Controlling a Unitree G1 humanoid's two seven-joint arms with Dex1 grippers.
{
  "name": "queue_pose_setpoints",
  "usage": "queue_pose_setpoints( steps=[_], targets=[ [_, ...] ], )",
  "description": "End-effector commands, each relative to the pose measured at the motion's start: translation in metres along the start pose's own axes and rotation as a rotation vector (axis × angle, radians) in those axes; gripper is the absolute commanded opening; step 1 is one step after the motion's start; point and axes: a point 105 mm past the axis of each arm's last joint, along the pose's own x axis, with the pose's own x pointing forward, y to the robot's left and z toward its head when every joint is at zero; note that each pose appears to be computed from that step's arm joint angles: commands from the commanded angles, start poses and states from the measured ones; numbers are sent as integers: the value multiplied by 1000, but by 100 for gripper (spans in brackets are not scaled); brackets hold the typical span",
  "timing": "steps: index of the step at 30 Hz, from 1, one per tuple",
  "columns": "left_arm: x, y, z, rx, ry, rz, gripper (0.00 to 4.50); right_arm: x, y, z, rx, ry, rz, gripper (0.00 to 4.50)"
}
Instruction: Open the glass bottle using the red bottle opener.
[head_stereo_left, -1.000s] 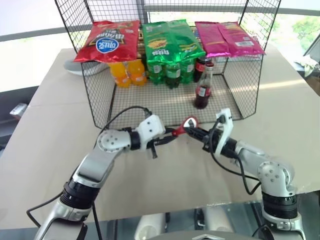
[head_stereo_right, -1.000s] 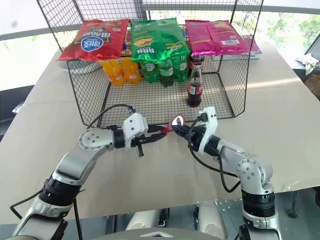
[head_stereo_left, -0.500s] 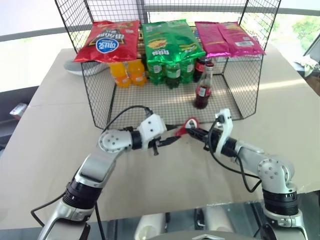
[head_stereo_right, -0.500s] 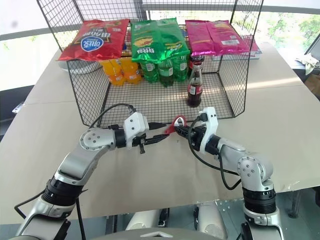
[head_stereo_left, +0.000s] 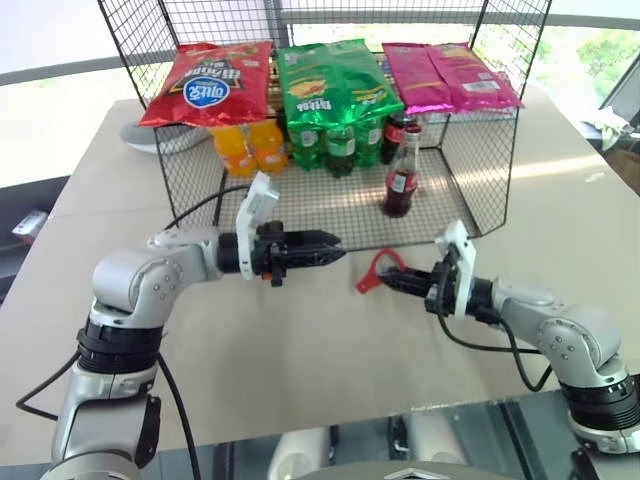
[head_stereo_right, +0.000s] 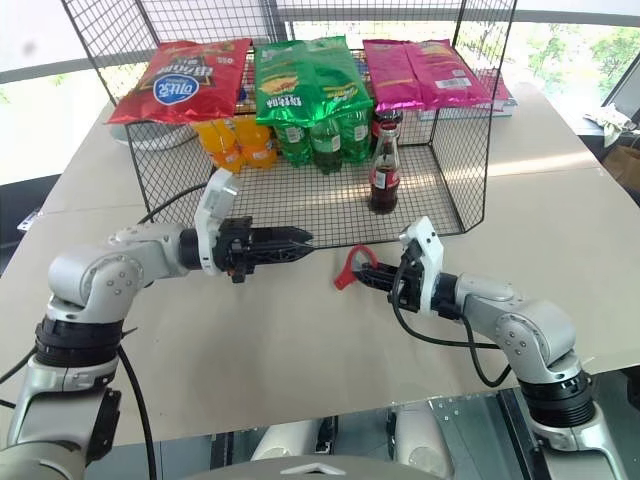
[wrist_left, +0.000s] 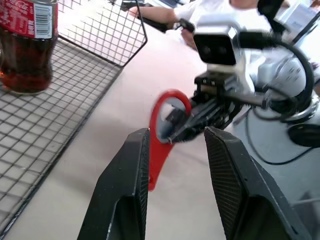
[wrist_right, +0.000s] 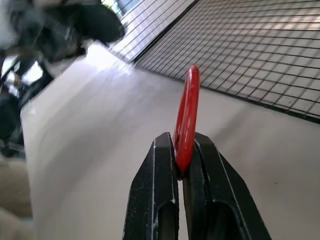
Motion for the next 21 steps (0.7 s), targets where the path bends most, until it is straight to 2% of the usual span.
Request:
queue_pose_setpoints(
  steps=[1,13,16,18,21],
  targets=[
    [11,-10,5,32,22,-64,174,6,19,16,-109,-22,117,0],
    [27,-23,2,62,87,-163,174,18,28,22,-149,-29,181,0],
    [28,-23,-1,61,96,-168,100,18,30,23,-148,-31,185,0],
    [28,-23,1,63,86,-170,4,18,31,23,-143,-29,192,0],
    [28,-25,2,61,71,-174,4,19,31,28,-133,-54,199,0]
  ],
)
